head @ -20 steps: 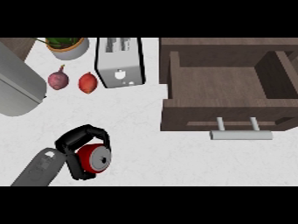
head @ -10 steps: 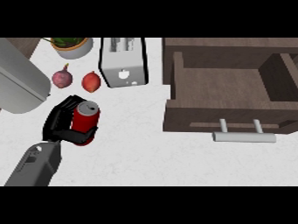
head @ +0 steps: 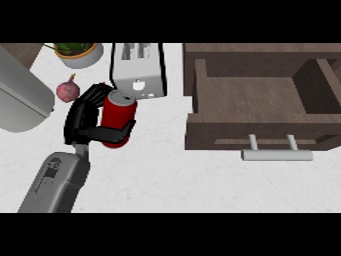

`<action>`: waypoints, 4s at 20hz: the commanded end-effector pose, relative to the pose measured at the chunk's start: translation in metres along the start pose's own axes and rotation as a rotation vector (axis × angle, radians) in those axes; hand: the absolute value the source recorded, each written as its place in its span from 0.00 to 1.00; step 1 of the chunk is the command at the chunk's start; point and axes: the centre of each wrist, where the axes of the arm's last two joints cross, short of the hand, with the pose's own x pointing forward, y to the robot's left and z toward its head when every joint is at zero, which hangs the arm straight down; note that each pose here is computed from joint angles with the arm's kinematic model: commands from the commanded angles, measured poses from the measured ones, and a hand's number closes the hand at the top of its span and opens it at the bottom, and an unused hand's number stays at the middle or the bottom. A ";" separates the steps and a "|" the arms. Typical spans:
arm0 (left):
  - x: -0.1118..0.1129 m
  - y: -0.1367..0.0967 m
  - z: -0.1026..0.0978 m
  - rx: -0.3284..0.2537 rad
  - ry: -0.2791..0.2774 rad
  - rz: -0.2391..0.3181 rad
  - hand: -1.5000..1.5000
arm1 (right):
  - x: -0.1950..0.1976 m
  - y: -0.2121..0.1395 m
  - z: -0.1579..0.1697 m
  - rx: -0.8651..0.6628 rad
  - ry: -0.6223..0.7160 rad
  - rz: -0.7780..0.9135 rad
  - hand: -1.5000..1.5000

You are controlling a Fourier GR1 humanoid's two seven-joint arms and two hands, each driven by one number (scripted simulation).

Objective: Pick up the can, place it into the drawer and close the drawer

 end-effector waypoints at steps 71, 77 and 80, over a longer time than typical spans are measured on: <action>0.145 -0.224 -0.133 -0.011 -0.064 -0.356 1.00 | 0.014 0.013 -0.050 0.055 -0.065 -0.020 0.00; 0.131 -0.218 -0.130 0.045 -0.052 -0.380 0.00 | 0.002 0.015 -0.045 0.077 -0.052 -0.012 0.00; 0.126 -0.215 -0.131 0.054 -0.050 -0.378 0.00 | 0.011 0.018 -0.046 0.085 -0.043 -0.007 0.00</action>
